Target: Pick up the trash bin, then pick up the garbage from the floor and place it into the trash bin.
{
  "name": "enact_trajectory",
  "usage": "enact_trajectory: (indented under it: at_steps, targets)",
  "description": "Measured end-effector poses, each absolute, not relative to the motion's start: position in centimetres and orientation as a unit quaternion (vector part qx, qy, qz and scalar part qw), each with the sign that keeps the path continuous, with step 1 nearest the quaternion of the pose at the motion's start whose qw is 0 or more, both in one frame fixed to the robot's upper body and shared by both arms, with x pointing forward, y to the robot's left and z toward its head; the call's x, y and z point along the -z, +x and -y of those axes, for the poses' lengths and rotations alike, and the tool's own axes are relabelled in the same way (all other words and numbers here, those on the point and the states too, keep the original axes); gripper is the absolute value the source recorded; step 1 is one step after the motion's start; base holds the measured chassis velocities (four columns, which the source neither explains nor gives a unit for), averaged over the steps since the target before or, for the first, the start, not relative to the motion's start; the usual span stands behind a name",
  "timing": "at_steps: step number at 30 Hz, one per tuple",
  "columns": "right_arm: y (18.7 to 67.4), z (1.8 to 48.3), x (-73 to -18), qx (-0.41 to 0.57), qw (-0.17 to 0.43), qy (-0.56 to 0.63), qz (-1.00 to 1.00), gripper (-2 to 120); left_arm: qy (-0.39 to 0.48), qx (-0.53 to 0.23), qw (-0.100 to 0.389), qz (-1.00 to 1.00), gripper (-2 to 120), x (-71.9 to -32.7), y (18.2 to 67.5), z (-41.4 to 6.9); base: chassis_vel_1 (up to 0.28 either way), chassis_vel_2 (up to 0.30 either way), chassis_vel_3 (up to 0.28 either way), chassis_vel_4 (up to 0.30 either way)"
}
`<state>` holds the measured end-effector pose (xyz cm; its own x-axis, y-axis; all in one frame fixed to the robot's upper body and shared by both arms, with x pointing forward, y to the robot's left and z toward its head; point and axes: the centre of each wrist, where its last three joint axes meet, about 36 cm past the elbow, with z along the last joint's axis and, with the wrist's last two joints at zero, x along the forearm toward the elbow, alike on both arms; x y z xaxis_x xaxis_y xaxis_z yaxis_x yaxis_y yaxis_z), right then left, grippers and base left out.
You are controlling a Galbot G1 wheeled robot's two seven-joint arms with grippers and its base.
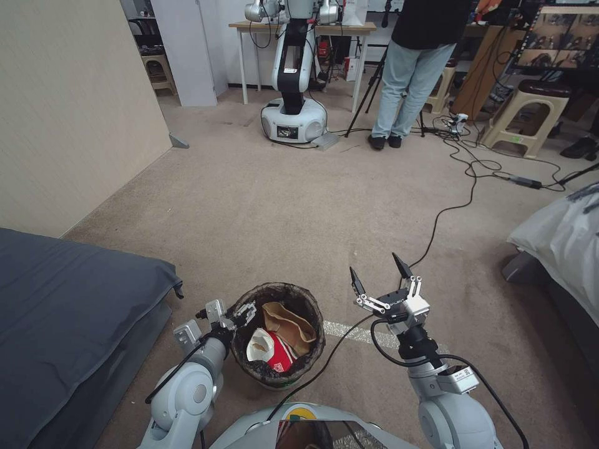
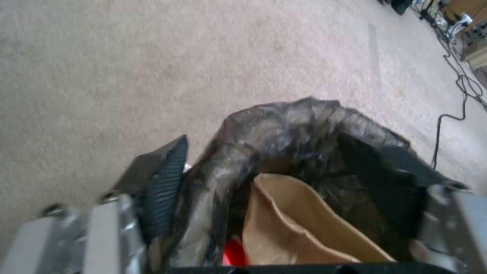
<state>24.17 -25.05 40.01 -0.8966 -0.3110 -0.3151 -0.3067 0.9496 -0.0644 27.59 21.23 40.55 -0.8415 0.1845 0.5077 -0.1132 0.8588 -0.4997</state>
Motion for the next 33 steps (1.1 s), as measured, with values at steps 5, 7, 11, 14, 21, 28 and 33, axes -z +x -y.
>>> enact_trajectory:
  at_steps: [5,7,11,14,21,28,33]
  targets:
    - [24.2,25.0,-40.0,0.006,0.163,-0.159,-0.974,100,-0.017,-0.262,0.272,0.926,97,-40.8,27.7,-21.3,0.0,0.0,0.0,0.0]
    - [24.2,25.0,-40.0,0.005,0.163,-0.159,-0.974,100,-0.017,-0.262,0.269,0.927,99,-40.8,27.7,-21.4,0.0,0.0,0.0,0.0]
    - [24.2,25.0,-40.0,0.005,0.163,-0.159,-0.974,100,-0.016,-0.257,0.261,0.93,100,-40.8,27.7,-21.5,0.0,0.0,0.0,0.0]
    - [24.2,24.9,-40.1,0.005,0.164,-0.159,-0.974,100,-0.015,-0.244,0.25,0.937,100,-41.2,27.7,-21.5,0.0,0.0,0.0,0.0]
    - [24.4,24.8,-40.2,0.007,0.167,-0.151,-0.974,100,-0.007,-0.174,0.195,0.965,100,-42.5,27.0,-21.4,0.0,0.0,0.0,0.0]
    - [24.3,24.1,-40.0,0.011,0.158,-0.085,-0.984,100,0.011,0.021,0.067,0.997,100,-42.6,25.2,-21.5,0.0,0.0,0.0,0.0]
    - [24.1,23.8,-39.8,0.011,0.15,-0.062,-0.987,100,0.012,0.042,0.048,0.998,100,-42.0,24.3,-21.2,0.0,0.0,0.0,0.0]
